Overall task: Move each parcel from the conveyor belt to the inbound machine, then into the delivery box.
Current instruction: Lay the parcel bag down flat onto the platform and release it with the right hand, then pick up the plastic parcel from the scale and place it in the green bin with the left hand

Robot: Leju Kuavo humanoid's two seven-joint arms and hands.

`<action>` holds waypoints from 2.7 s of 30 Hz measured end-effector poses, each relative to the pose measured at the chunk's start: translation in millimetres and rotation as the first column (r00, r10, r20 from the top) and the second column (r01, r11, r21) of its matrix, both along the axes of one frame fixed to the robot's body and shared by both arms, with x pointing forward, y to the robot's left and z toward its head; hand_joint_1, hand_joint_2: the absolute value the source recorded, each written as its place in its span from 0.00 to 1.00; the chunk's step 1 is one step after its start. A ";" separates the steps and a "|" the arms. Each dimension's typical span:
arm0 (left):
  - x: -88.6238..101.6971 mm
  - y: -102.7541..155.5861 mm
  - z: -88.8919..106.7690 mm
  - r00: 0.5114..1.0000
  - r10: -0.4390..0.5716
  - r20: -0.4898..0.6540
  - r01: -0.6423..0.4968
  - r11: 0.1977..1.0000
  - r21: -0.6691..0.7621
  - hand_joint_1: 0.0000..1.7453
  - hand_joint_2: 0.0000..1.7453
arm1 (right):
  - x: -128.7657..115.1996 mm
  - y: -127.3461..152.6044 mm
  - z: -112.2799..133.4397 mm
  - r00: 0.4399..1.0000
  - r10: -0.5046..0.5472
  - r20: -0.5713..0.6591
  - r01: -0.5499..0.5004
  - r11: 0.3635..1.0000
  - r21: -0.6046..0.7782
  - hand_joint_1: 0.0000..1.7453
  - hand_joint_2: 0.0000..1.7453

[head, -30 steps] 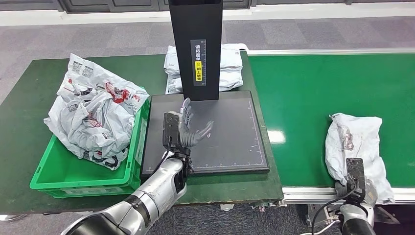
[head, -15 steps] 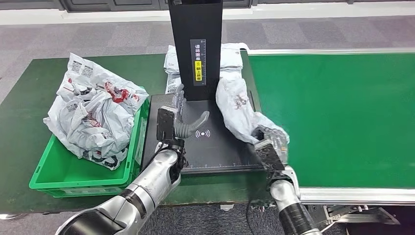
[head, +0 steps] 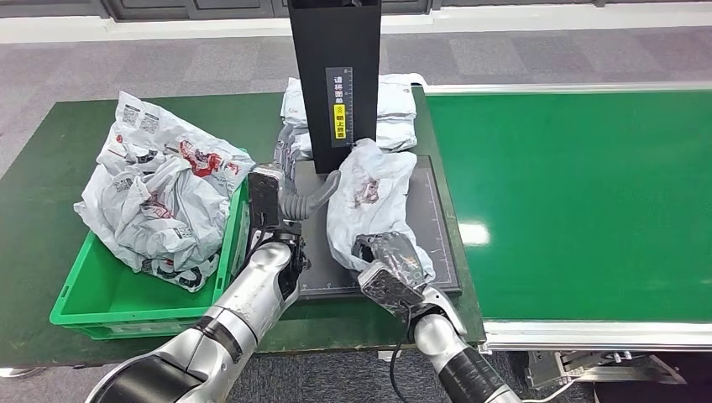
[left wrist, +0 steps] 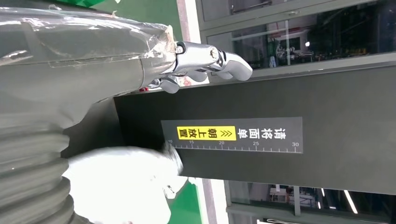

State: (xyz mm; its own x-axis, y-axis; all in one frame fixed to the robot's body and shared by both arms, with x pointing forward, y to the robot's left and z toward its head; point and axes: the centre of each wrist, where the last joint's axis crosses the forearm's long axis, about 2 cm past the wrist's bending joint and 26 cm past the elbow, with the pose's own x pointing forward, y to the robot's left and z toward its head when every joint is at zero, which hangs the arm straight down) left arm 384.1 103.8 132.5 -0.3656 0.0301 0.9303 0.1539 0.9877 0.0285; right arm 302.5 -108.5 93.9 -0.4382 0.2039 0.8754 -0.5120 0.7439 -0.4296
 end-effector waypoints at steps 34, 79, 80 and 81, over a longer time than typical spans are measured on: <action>2.6 18.4 -5.0 0.998 0.068 0.013 -0.068 0.997 0.031 0.00 1.00 | -13.6 -6.3 -16.5 0.999 0.024 -0.035 -0.018 0.990 0.140 0.00 0.00; -6.6 50.2 -46.2 0.872 -0.122 -0.473 0.486 0.124 0.865 1.00 1.00 | 25.7 -51.2 33.7 0.998 -0.049 0.037 0.033 0.937 0.347 0.00 0.00; -5.8 50.4 -45.4 0.880 -0.121 -0.459 0.472 0.127 0.872 1.00 1.00 | 25.5 -51.7 34.5 0.998 -0.052 0.040 0.035 0.935 0.352 0.00 0.00; -5.2 50.5 -44.7 0.891 -0.121 -0.438 0.452 0.135 0.882 1.00 1.00 | 24.7 -52.5 34.9 0.997 -0.058 0.041 0.040 0.933 0.356 0.00 0.00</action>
State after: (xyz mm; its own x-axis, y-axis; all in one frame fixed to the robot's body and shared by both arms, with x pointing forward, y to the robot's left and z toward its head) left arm 378.8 154.3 87.9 -0.3564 -0.8665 0.3494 0.5821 0.0865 0.8085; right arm 327.2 -160.9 128.8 -0.4806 -0.0939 0.8719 -0.4556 0.8763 -0.1568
